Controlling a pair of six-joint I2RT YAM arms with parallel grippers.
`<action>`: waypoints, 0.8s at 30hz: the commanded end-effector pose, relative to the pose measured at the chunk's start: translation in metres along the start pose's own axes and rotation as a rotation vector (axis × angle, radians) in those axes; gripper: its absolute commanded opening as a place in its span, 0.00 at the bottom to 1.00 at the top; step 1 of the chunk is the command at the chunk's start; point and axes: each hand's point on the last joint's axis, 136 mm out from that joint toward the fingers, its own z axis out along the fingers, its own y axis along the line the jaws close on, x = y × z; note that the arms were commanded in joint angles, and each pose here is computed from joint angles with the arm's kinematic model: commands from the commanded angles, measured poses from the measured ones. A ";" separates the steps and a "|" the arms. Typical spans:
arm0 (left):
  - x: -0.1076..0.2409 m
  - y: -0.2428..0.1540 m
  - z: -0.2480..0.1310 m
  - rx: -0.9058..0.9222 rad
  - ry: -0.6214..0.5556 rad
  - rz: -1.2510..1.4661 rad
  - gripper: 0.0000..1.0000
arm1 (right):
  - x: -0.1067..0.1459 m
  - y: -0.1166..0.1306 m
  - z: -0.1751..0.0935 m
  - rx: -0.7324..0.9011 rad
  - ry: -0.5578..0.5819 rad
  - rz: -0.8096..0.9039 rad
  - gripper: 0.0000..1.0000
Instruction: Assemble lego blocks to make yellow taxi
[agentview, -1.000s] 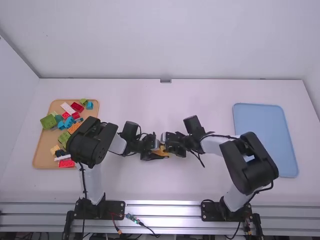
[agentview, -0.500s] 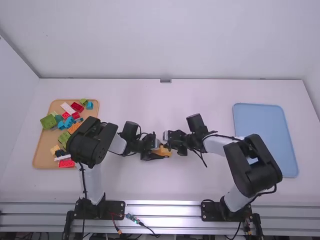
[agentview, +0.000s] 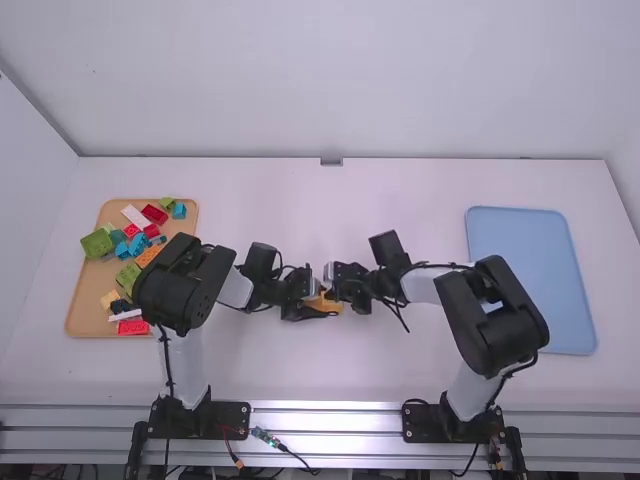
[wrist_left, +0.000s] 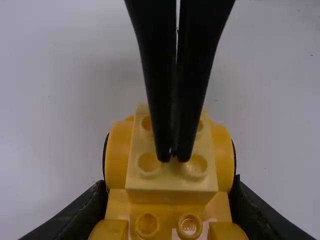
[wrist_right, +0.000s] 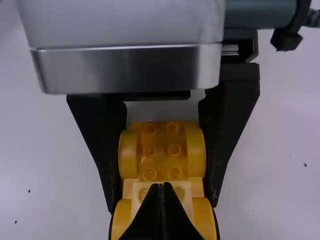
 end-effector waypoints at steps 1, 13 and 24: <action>0.000 0.000 0.000 0.007 -0.010 -0.010 0.49 | 0.035 0.005 0.004 0.020 0.137 0.059 0.00; -0.002 0.003 0.000 0.000 -0.017 0.003 0.49 | 0.055 0.005 0.022 -0.005 0.121 0.103 0.00; -0.002 0.002 0.001 0.002 -0.015 0.001 0.53 | -0.050 -0.017 -0.065 0.163 -0.069 -0.110 0.00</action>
